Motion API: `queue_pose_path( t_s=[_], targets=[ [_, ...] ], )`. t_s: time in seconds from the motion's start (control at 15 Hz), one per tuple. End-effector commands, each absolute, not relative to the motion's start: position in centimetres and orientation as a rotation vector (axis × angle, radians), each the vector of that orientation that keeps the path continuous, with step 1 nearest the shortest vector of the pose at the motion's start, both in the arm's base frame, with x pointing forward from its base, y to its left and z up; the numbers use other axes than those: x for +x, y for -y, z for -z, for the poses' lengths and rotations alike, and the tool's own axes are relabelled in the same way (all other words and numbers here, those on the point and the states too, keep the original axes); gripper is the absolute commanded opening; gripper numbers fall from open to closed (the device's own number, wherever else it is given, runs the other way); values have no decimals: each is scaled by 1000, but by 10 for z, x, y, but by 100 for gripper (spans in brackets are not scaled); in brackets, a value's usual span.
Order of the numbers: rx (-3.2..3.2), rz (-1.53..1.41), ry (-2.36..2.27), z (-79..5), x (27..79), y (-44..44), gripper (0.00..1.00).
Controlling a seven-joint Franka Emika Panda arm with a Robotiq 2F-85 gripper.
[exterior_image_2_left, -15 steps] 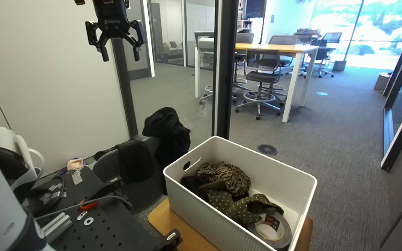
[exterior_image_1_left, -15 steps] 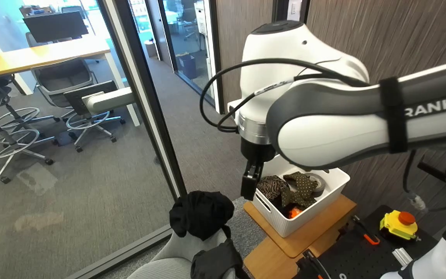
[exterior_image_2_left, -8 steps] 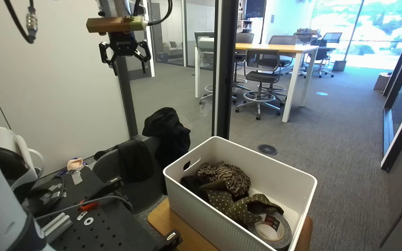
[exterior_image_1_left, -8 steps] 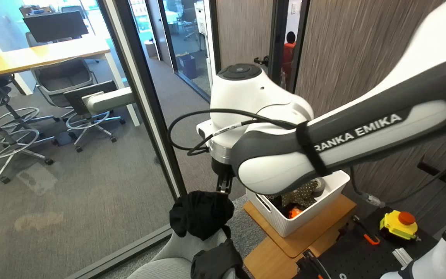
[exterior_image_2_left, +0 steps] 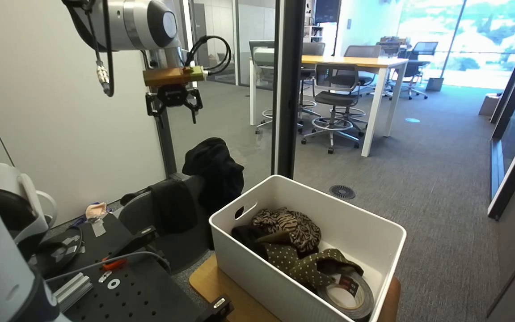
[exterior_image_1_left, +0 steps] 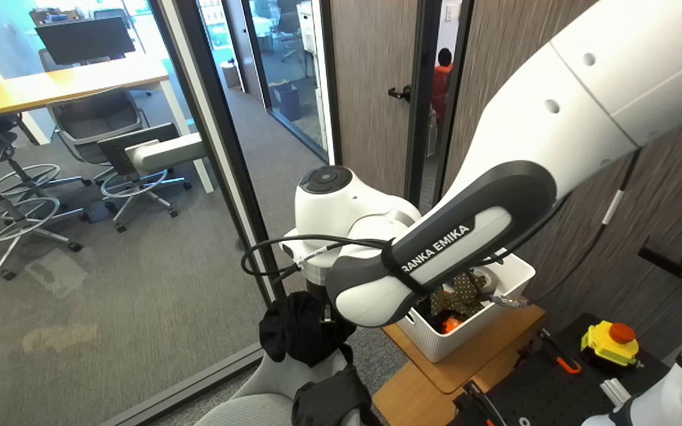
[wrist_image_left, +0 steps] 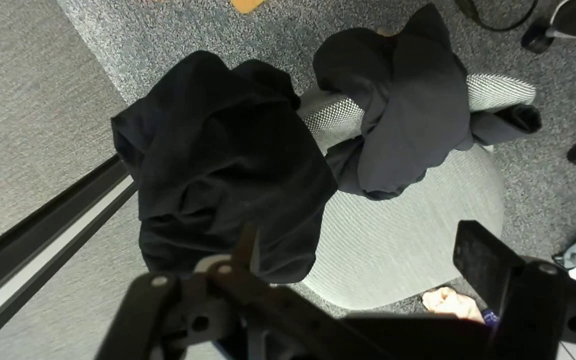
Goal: Remove the black clothing from the backrest of the grey chair and put it inside the white storage bin
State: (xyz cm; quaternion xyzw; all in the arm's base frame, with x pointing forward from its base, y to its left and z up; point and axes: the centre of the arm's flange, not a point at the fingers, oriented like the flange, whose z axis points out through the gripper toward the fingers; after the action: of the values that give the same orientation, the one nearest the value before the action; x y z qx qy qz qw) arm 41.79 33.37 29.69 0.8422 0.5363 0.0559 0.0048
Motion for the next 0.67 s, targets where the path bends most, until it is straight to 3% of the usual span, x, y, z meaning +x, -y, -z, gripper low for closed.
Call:
queue_pose_path(
  t_s=[0.0,0.6],
  targets=[
    [2551,-188,-1750,-271,450,-362,100],
    [2504,-139,-1832,-213,483,-397,100]
  ],
)
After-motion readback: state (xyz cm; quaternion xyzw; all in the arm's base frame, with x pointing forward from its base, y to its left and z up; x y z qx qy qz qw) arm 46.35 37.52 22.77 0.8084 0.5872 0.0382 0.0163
